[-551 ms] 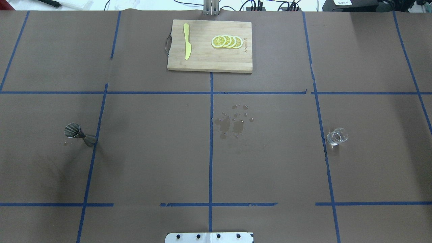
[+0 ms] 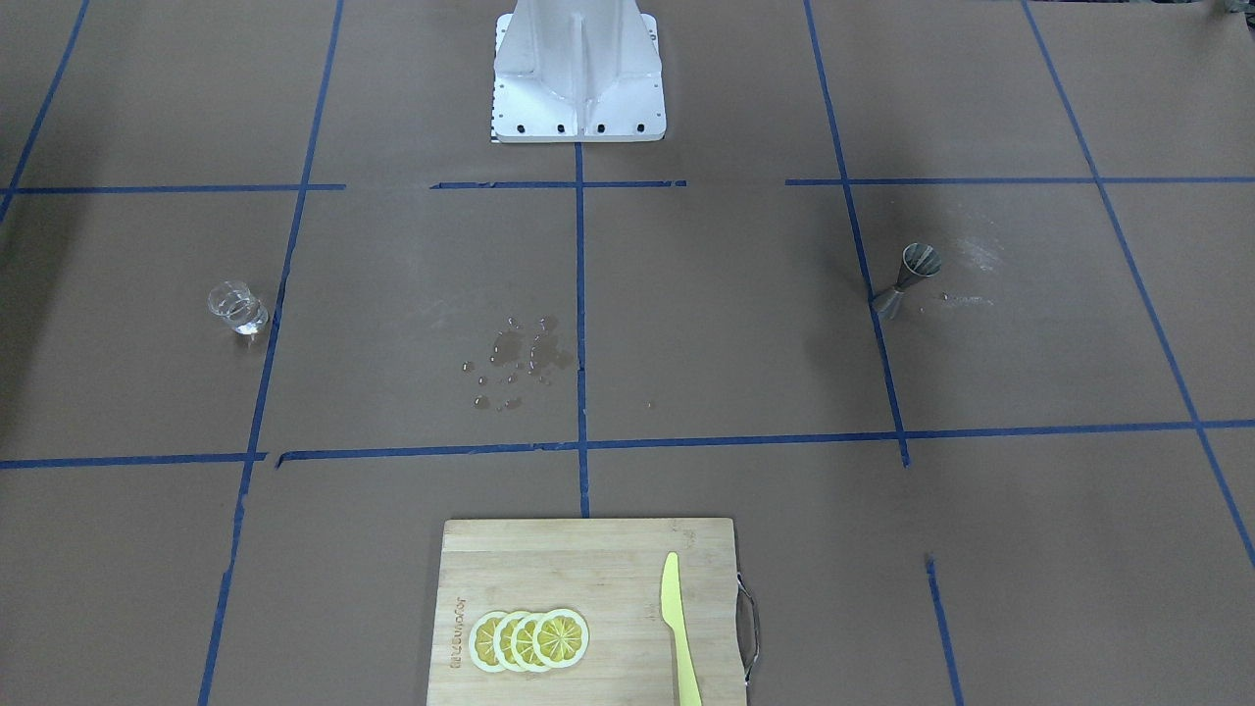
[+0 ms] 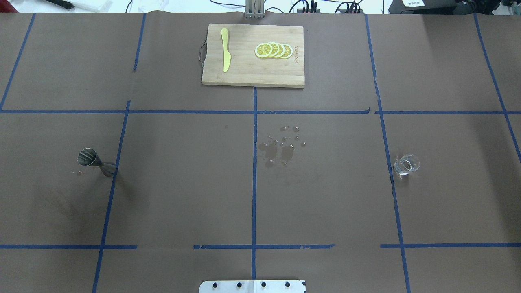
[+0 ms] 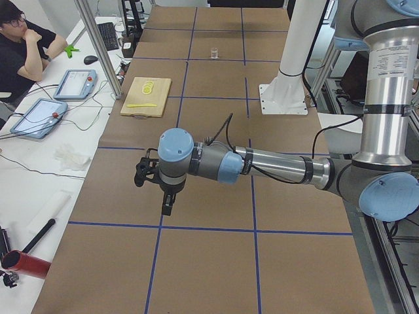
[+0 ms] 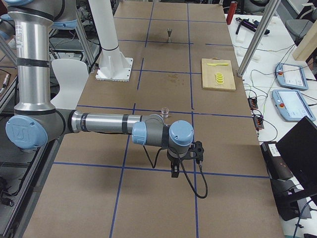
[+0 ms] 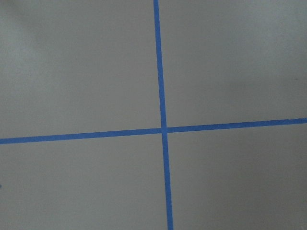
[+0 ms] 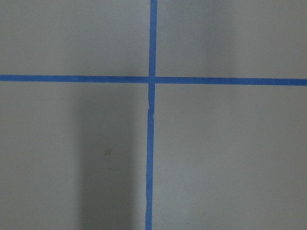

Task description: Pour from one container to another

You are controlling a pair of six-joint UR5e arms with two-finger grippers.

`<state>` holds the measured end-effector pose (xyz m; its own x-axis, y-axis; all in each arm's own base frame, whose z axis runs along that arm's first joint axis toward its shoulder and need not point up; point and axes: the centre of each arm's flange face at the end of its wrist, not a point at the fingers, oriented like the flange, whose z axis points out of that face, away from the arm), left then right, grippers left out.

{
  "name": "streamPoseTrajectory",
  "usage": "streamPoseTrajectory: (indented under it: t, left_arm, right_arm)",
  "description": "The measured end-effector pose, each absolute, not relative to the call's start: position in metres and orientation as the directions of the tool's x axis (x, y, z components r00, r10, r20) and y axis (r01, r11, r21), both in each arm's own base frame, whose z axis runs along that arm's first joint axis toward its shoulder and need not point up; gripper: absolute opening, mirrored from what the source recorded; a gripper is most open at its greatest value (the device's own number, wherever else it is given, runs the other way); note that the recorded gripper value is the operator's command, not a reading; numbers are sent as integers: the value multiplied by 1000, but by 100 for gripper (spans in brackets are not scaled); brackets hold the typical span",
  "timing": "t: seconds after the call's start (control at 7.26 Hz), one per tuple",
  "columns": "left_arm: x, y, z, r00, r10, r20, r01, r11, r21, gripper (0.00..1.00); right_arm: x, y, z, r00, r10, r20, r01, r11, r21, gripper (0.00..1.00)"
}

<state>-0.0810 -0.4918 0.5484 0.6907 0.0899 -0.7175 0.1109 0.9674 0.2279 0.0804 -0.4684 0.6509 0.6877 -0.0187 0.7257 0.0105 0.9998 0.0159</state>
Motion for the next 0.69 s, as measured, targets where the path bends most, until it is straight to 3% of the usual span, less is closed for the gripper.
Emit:
streamPoseTrajectory:
  t: [0.41, 0.69]
  left_arm:
    - [-34, -473, 448, 660, 146, -737, 138, 941, 310, 100]
    - [23, -424, 405, 605, 130, -785, 193, 933, 303, 100]
  right_arm:
    - [70, -482, 613, 688, -53, 724, 7, 998, 65, 100]
    - [67, -490, 594, 690, -66, 721, 1, 996, 89, 100]
